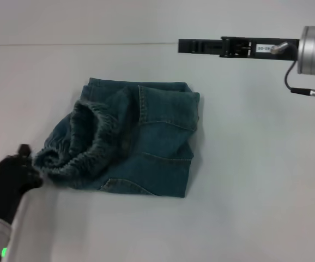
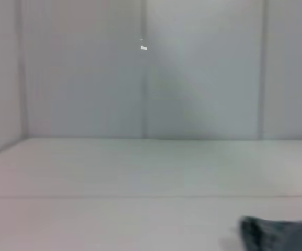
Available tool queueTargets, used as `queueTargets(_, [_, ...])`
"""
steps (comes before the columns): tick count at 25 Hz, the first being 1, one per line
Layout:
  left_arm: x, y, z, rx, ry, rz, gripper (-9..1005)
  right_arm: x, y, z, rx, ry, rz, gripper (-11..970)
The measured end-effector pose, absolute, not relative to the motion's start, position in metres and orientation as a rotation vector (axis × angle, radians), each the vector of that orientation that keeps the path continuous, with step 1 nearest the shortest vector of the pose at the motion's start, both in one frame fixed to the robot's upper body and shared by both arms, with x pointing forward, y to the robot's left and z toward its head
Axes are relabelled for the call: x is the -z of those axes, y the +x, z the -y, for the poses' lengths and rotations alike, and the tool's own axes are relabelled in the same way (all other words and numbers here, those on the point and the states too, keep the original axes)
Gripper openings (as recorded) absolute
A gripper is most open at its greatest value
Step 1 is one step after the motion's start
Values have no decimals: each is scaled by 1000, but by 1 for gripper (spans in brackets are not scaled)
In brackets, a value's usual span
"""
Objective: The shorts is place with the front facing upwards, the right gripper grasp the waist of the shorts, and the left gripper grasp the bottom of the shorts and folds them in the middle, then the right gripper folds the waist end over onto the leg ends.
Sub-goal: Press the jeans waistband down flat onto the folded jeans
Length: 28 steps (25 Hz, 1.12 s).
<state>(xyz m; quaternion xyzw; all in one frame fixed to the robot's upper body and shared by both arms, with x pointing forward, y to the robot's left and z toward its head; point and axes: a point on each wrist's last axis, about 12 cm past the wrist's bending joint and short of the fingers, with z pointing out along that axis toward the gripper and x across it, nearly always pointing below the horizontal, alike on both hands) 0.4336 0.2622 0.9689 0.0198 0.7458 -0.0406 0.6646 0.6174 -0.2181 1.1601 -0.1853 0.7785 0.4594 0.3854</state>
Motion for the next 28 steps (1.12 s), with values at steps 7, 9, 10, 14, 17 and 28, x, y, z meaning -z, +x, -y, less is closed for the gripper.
queueTargets(7, [-981,427,-286,29,-39,-1571,2,-1157,612,235,-1174,-429,-1951,826])
queueTargets(9, [-989,425,-287,89,-29,-1502,2,-1156,610,239,-1173,-419,-1940,826])
queueTargets(10, [-991,425,-287,114,-20,-1483,2,-1155,609,241,-1173,-413,-1936,826])
queueTargets(14, [-1010,425,-272,321,129,-1334,1,-1153,606,250,-1167,-379,-1917,827])
queueTargets(17, [-1021,428,-252,532,311,-1262,1,-1151,604,254,-1165,-358,-1913,827])
queueTargets(28, [-1004,456,-202,720,619,-1448,3,-1143,598,259,-1171,-326,-1929,829])
